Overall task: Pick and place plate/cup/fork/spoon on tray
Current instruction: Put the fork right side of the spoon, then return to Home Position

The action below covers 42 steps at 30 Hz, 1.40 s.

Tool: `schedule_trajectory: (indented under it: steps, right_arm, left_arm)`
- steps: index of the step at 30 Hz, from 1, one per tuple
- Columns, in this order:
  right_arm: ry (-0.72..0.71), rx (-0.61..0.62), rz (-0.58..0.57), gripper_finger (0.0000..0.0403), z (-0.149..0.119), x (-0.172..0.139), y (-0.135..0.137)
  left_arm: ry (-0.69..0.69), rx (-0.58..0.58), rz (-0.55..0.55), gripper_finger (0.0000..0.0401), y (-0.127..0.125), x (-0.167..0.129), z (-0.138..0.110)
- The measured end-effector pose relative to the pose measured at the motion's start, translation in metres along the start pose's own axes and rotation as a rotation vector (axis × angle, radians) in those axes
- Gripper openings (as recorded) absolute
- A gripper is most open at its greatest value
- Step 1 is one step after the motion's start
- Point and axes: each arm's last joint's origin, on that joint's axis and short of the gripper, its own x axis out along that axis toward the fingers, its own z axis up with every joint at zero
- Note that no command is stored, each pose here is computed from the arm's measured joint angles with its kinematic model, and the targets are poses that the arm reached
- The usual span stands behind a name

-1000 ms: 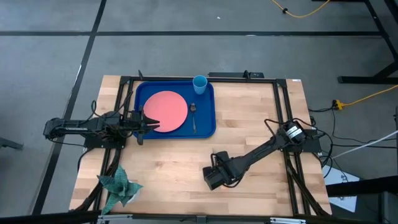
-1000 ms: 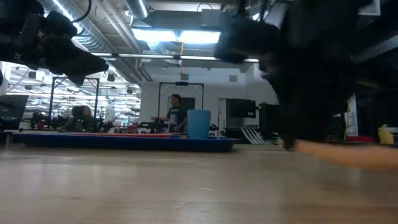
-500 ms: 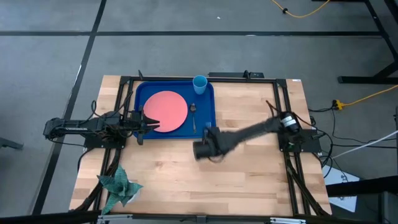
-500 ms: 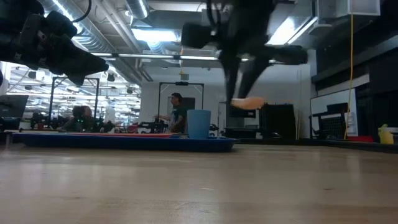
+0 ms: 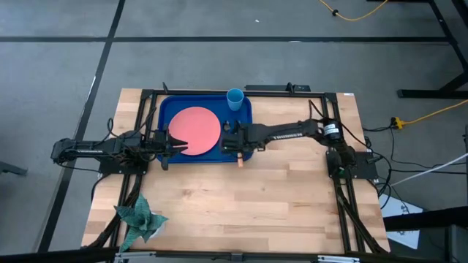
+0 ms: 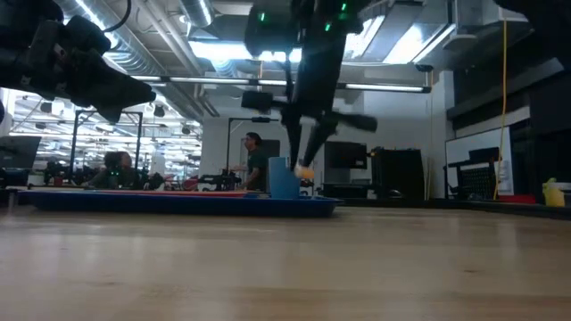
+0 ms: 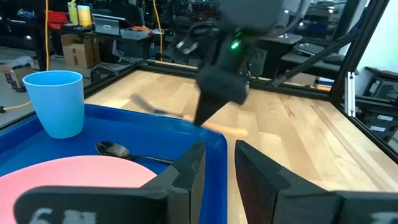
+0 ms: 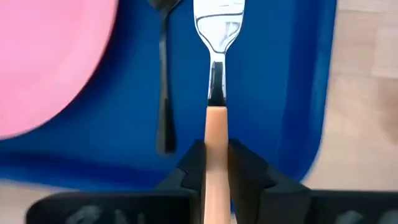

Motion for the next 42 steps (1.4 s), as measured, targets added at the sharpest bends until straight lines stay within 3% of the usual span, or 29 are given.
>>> schedule_trajectory:
  steps: [7,14,19,42]
  right_arm:
    - [0.058,0.033,-0.009,0.0044,0.031,0.036,-0.002]
    - [0.049,0.047,0.018,0.0055,0.048,0.041,-0.002]
    - [0.063,0.031,0.009,0.0081,0.047,0.045,-0.003]
    - [0.012,0.008,0.028,0.0084,0.049,0.046,-0.001]
  left_arm:
    - [0.001,0.000,0.000,0.0080,0.000,0.000,0.000]
    - [0.001,0.000,0.000,0.0080,0.000,0.000,0.000]
    - [0.000,0.000,0.000,0.0080,0.000,0.000,0.000]
    - [0.000,0.000,0.000,0.0080,0.000,0.000,0.000]
